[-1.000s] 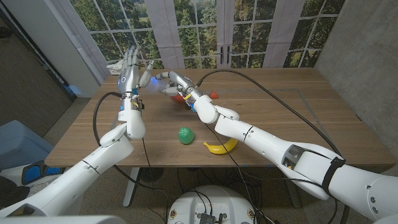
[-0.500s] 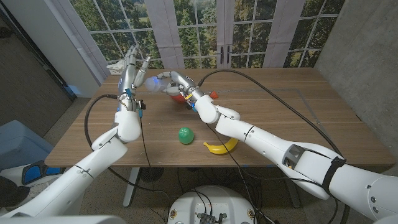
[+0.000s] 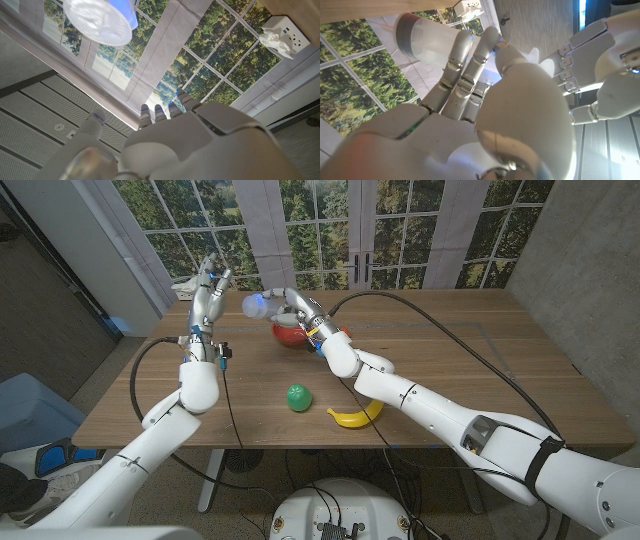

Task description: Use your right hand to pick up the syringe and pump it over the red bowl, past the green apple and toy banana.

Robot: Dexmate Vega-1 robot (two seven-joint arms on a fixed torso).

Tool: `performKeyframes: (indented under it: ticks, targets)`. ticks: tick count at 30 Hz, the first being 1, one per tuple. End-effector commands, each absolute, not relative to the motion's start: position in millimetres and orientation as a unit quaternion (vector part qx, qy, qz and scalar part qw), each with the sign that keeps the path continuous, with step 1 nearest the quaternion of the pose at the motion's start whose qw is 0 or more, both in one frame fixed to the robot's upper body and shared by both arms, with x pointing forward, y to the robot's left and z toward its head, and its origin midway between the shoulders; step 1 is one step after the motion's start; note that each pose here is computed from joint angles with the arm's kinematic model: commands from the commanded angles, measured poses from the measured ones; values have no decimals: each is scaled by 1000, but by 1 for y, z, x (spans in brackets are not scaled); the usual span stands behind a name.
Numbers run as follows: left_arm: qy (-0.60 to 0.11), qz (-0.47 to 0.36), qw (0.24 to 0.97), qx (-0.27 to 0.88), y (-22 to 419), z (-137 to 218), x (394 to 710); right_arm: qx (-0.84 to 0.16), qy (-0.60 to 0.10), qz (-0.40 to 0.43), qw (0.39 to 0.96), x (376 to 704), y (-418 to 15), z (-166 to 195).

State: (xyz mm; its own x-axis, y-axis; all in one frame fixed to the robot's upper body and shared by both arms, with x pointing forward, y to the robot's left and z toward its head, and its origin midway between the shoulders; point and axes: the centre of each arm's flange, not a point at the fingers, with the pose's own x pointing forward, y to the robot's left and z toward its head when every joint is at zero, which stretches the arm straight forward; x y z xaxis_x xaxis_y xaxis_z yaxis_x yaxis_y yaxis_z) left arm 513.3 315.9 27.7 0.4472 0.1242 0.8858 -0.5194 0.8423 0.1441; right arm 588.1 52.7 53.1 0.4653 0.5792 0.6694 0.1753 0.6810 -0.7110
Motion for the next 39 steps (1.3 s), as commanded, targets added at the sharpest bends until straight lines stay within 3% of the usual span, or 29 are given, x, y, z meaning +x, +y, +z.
performKeyframes:
  ticks: [1, 39]
  targets:
    - [-489, 165, 843, 152, 325, 20, 514, -362, -522, 103, 765, 589, 30, 59]
    - [-472, 137, 863, 116, 326, 9, 510, -423, -524, -59, 737, 574, -56, 35]
